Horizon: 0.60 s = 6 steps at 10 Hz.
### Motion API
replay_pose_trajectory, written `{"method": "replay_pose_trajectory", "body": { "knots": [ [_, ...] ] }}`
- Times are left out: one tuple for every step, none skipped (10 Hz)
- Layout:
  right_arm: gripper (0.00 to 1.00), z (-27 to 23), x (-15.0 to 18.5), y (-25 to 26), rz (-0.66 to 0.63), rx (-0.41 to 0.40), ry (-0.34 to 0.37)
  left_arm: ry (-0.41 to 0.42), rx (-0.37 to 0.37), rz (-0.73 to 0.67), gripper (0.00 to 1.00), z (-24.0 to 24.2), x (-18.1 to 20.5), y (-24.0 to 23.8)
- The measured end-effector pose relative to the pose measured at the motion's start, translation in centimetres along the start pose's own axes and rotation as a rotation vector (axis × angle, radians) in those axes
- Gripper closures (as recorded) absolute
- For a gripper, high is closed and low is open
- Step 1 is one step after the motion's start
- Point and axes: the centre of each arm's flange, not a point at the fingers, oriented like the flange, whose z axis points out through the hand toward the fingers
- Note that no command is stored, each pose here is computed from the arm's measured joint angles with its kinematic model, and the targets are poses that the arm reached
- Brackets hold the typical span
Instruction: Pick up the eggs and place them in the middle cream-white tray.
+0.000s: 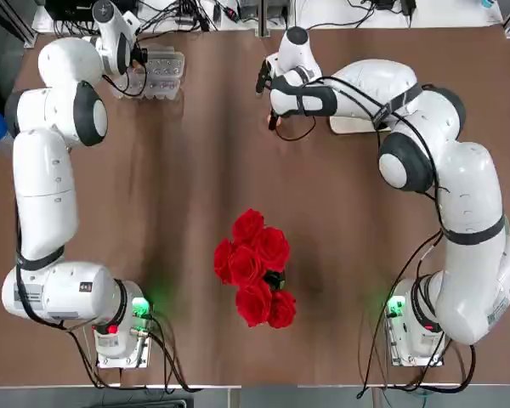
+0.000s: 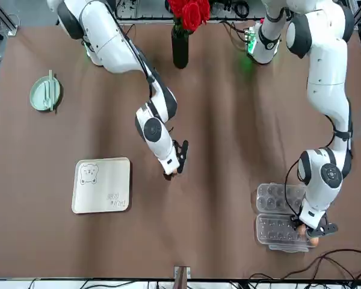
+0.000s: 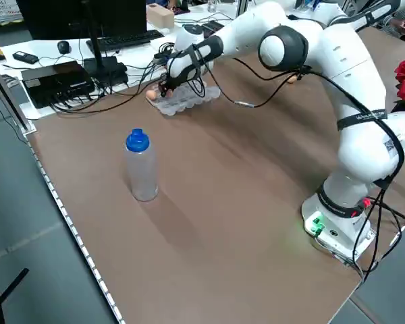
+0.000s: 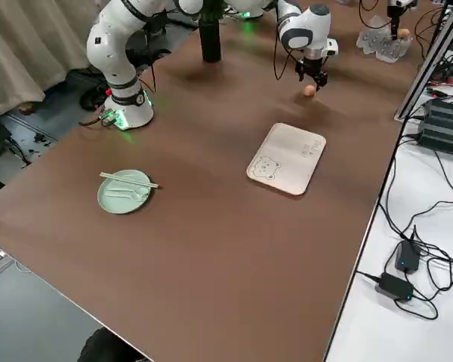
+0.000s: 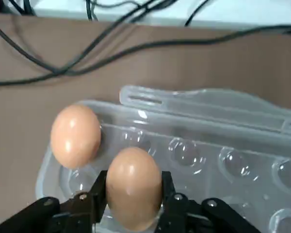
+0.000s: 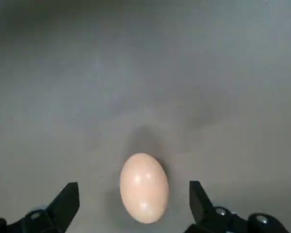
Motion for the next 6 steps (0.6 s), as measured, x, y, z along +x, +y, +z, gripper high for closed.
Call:
{"method": "replay_pose_trajectory", "body": {
  "knots": [
    [0.00, 0.4, -0.1, 0.0, -0.004, 0.000, -0.001, 0.005, -0.001, -0.002, 0.53, -1.1, 0.7, 0.0],
    [0.00, 0.7, -0.1, 0.1, -0.012, -0.010, 0.009, -0.004, 0.001, -0.004, 0.53, -2.4, 1.5, -0.1],
    [0.00, 1.0, -0.1, 0.2, -0.022, -0.019, 0.019, -0.009, 0.000, -0.006, 0.53, -4.3, 2.4, -0.1],
    [0.01, 1.2, -0.1, 0.2, -0.035, -0.023, 0.023, -0.023, -0.003, -0.008, 0.53, -6.5, 3.2, 0.1],
    [0.04, 1.4, -0.1, 0.2, -0.043, -0.027, 0.026, -0.049, -0.010, -0.008, 0.53, -8.5, 3.8, 0.8],
    [0.06, 1.6, -0.2, 0.3, -0.051, -0.030, 0.029, -0.070, -0.022, -0.019, 0.53, -10.3, 4.0, 2.4]
  ]
}}
